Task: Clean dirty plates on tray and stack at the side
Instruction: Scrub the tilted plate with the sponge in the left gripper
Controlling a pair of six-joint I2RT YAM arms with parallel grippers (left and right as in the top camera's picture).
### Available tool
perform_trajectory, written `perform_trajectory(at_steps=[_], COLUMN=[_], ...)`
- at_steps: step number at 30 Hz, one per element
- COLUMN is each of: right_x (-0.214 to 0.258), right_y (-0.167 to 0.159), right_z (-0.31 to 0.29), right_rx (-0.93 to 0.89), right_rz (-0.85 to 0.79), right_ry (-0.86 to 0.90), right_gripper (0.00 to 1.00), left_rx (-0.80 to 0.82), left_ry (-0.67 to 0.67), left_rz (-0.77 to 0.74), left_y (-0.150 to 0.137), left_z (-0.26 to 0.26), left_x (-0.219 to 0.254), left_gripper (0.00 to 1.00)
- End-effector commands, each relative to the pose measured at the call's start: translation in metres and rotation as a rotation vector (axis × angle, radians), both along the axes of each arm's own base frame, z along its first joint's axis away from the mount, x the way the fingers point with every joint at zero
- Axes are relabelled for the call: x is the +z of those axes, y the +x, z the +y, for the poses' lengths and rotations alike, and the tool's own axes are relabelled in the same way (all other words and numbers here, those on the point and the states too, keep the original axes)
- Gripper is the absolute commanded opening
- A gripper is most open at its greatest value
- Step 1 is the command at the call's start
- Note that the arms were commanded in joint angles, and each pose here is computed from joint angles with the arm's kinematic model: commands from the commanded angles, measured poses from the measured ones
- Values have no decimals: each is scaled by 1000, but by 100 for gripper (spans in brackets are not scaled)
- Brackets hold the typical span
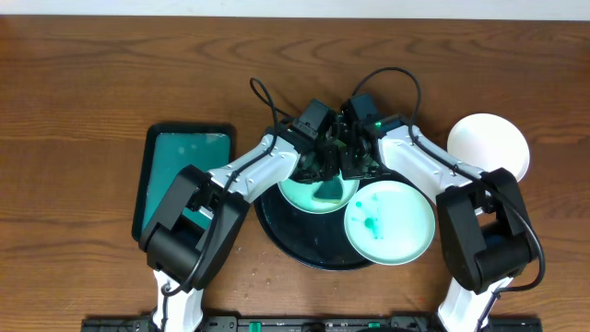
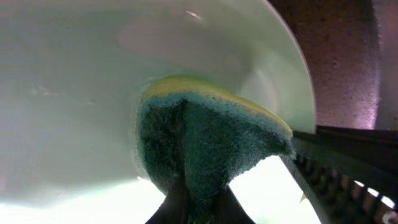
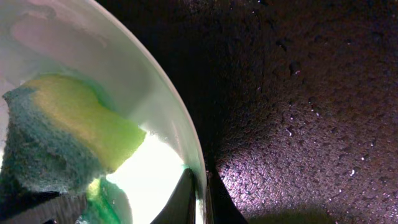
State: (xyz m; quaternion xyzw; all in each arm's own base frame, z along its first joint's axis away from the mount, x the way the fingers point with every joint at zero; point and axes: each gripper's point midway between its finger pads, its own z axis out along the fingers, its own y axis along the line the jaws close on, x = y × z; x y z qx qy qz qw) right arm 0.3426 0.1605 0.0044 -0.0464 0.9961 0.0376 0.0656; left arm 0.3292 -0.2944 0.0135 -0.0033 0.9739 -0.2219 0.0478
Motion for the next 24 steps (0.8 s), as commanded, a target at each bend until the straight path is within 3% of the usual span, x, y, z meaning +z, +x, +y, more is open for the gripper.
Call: perform_trajectory(at_steps=[1,6,13,18,24], right_x=[-26,-26,-16,-16,-16], right_y=[-29,-27,-20,-19,-19], right_z=[31,33,64,63,64], right_rx=[81,72,-77,-203,-202], right_rz=[117,111,151,179,177], right_ry=[78,85,302,315,315], right_gripper=[1,1,1,1,1], left_rx=[153,327,341,290,172], left_ry=[332,545,594,496,204], left_rz=[-12,-6,65,127,210], left_y=[10,18,7,-3,-17], left_z=[76,145,168,145,76], left_x=[-42,-42,-43,-45,-41], left_gripper=[7,7,7,7,7])
